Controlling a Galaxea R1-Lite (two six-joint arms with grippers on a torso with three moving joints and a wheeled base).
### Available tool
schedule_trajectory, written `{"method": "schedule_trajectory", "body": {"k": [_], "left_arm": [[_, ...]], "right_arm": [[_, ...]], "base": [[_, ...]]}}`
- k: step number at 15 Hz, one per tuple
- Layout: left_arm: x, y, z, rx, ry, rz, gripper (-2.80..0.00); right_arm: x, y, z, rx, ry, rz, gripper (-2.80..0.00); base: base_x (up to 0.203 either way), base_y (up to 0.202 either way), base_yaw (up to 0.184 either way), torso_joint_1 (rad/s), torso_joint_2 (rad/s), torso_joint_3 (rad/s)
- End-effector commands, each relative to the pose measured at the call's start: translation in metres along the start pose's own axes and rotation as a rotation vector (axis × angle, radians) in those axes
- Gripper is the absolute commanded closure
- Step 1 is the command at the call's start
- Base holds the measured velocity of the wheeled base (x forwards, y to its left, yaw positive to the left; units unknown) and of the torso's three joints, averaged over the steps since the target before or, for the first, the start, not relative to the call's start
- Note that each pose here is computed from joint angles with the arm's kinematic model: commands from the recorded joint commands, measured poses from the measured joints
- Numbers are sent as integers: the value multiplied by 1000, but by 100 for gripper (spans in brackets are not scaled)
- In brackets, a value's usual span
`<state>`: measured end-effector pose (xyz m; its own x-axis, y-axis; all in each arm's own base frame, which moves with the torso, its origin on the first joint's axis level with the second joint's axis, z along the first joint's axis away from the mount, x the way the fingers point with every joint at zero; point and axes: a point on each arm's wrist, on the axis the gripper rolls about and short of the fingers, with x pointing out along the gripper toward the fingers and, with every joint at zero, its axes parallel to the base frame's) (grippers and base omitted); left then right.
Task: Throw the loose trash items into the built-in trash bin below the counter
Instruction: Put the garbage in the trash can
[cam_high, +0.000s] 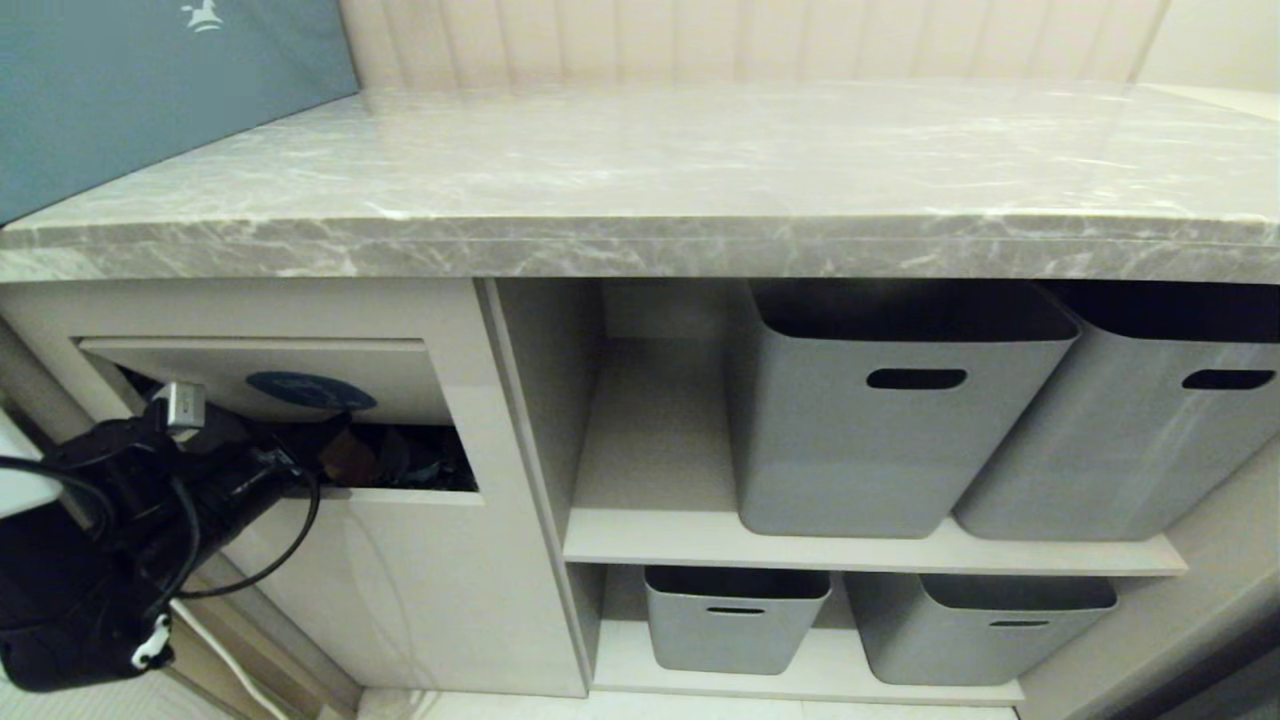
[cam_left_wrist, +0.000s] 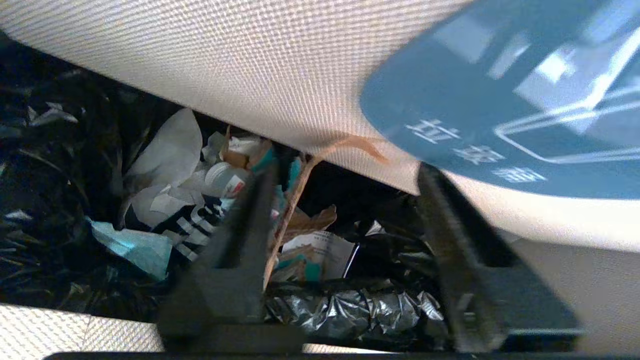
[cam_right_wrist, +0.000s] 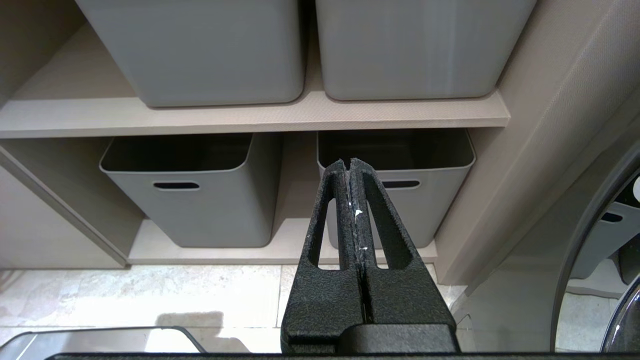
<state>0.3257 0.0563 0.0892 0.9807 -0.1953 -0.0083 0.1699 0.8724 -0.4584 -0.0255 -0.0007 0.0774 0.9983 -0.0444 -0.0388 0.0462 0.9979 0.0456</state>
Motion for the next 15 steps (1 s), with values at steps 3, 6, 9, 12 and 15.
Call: {"method": "schedule_trajectory", "body": {"k": [3, 6, 9, 12, 15], "left_arm": [[-6, -6, 4, 3, -12, -8, -280], [-35, -10, -5, -26, 46, 39, -280], [-74, -16, 5, -31, 24, 91, 0], [-101, -30, 23, -3, -55, 91, 0], [-128, -56, 49, 55, -187, 35, 0]], "right_arm": [[0, 0, 0, 0, -1, 0, 0], [0, 0, 0, 0, 1, 0, 0], [0, 0, 0, 0, 1, 0, 0], [0, 0, 0, 0, 1, 0, 0], [0, 0, 0, 0, 1, 0, 0]], "base": [[0, 0, 0, 0, 0, 0], [0, 0, 0, 0, 0, 0], [0, 0, 0, 0, 0, 0], [0, 0, 0, 0, 0, 0], [0, 0, 0, 0, 0, 0]]}}
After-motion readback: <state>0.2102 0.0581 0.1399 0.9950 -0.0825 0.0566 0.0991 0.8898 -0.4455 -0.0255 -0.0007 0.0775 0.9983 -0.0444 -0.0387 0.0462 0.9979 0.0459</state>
